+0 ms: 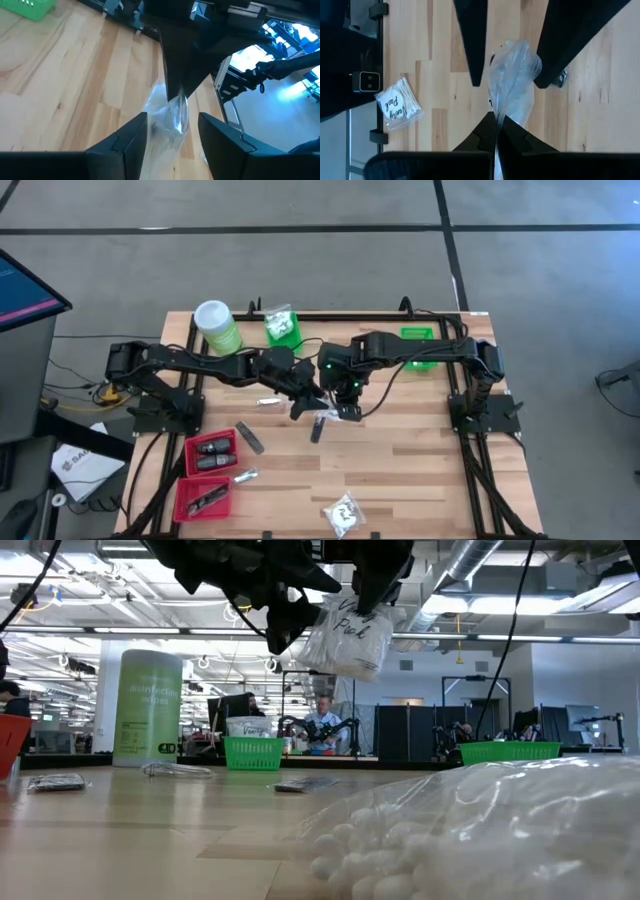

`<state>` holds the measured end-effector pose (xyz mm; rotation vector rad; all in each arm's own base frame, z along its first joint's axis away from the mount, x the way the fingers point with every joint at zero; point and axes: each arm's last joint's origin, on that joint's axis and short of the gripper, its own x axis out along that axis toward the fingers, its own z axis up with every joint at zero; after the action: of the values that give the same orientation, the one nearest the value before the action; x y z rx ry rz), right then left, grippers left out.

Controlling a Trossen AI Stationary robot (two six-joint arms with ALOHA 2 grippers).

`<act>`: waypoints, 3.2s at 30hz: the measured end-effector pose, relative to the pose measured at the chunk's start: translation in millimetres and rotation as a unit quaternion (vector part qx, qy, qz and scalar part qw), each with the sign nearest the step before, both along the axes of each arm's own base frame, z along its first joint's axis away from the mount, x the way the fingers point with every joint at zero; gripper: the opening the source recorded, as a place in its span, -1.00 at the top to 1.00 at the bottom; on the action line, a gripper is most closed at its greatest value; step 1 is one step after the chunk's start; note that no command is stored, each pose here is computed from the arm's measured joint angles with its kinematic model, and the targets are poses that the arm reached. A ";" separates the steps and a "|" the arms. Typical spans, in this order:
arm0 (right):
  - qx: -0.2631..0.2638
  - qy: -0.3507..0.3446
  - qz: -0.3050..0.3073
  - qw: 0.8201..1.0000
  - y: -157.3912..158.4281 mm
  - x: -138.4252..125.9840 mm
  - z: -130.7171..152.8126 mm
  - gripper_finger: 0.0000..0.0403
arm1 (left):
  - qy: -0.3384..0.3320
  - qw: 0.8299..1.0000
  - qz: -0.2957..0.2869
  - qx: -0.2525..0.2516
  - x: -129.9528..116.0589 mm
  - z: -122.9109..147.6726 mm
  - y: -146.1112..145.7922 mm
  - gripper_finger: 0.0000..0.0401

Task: Pick & Place Travel size toiletries
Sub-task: Put the white vanity pack into the top left green basket

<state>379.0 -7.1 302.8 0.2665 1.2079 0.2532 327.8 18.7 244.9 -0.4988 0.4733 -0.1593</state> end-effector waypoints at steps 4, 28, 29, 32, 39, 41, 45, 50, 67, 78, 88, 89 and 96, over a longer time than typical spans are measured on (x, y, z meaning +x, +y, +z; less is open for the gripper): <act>0.000 -0.001 0.000 1.000 0.0 0.1 0.0 1.00 | 0.000 1.000 0.000 0.000 0.0 0.0 0.0 0.24; -0.008 -0.016 0.007 1.000 -8.1 -4.0 20.1 0.34 | 0.043 0.998 0.032 -0.026 -3.2 -5.4 1.2 0.99; -0.008 -0.015 0.007 1.000 -10.1 -5.5 24.7 0.26 | 0.048 0.998 0.041 -0.023 -5.4 -4.6 2.9 0.99; -0.009 -0.012 -0.001 1.000 -17.5 -10.9 39.9 0.06 | 0.048 0.996 0.075 -0.004 -9.5 -0.5 9.5 0.99; -0.014 -0.049 -0.030 0.998 -37.0 -24.3 85.0 -0.18 | 0.032 0.962 0.260 0.080 -35.1 13.6 54.2 1.00; -0.017 -0.067 -0.037 0.997 -41.0 -27.2 96.5 -0.19 | 0.042 0.945 0.308 0.106 -46.0 17.0 72.9 1.00; -0.016 -0.086 -0.049 0.995 -44.3 -33.0 112.9 -0.19 | 0.078 0.906 0.396 0.128 -67.6 16.4 110.5 1.00; -0.015 -0.082 -0.047 0.995 -41.9 -37.1 117.7 -0.18 | 0.097 0.866 0.473 0.127 -91.2 4.8 144.4 1.00; -0.017 -0.075 -0.044 0.996 -44.5 -38.8 116.4 -0.18 | 0.068 0.849 0.521 0.049 -119.8 -51.9 154.1 1.00; -0.019 -0.080 -0.044 0.996 -44.7 -37.8 116.8 -0.18 | 0.126 0.831 0.541 0.014 -107.5 -85.7 159.3 1.00; -0.018 -0.080 -0.044 0.996 -44.5 -37.8 116.7 -0.18 | 0.152 0.821 0.540 0.102 -94.9 -64.7 164.9 0.97; -0.018 -0.080 -0.044 0.996 -44.5 -37.8 116.7 -0.18 | 0.173 0.819 0.538 0.100 -96.5 -66.0 164.4 0.96; -0.019 -0.081 -0.040 0.996 -44.4 -37.7 116.6 -0.18 | 0.222 0.812 0.532 0.095 -101.4 -71.1 160.0 0.73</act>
<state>341.3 -51.5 419.4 0.2548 1.0377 0.1779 226.5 178.7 173.8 -0.5414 0.5927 1.1077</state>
